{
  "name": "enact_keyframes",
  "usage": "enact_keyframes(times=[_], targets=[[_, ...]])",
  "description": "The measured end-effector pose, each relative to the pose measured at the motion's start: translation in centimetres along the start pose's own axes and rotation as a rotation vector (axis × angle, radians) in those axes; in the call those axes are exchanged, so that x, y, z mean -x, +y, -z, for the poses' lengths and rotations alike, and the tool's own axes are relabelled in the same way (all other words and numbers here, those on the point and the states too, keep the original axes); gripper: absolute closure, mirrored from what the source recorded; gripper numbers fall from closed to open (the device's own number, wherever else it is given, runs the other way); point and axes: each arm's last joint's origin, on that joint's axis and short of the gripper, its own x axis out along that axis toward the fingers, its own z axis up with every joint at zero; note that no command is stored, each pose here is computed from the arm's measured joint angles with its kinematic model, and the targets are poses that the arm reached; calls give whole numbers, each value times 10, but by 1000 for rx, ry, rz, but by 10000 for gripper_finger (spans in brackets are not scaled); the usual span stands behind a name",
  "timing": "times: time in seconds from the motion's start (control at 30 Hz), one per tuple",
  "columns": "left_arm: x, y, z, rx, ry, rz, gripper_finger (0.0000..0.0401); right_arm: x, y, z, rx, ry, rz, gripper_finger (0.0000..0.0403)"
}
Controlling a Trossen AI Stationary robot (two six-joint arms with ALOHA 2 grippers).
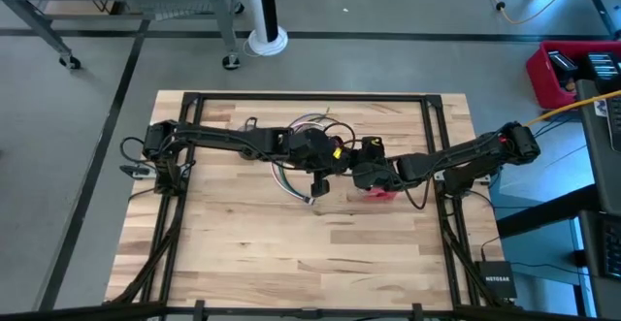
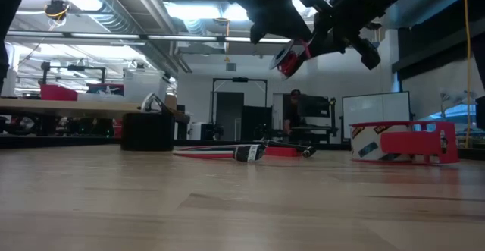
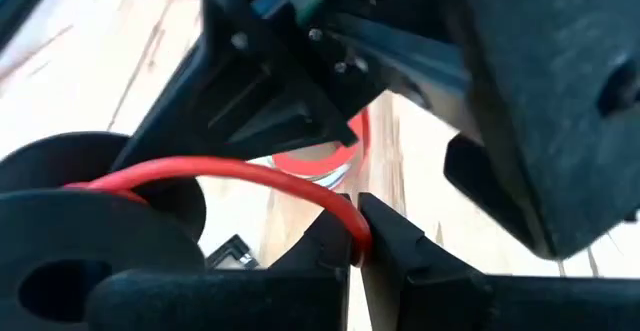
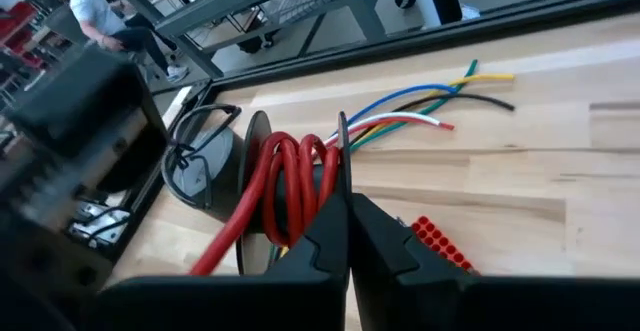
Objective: Coil cords
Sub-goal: Coil the red wire onto the spool
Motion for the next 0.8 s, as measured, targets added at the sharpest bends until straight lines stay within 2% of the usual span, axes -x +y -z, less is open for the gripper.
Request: enact_keyframes(times=[0.8], targets=[[6,-5,-3,-4,-17,-18,401,16,3,-22,27,-71,-38,400]])
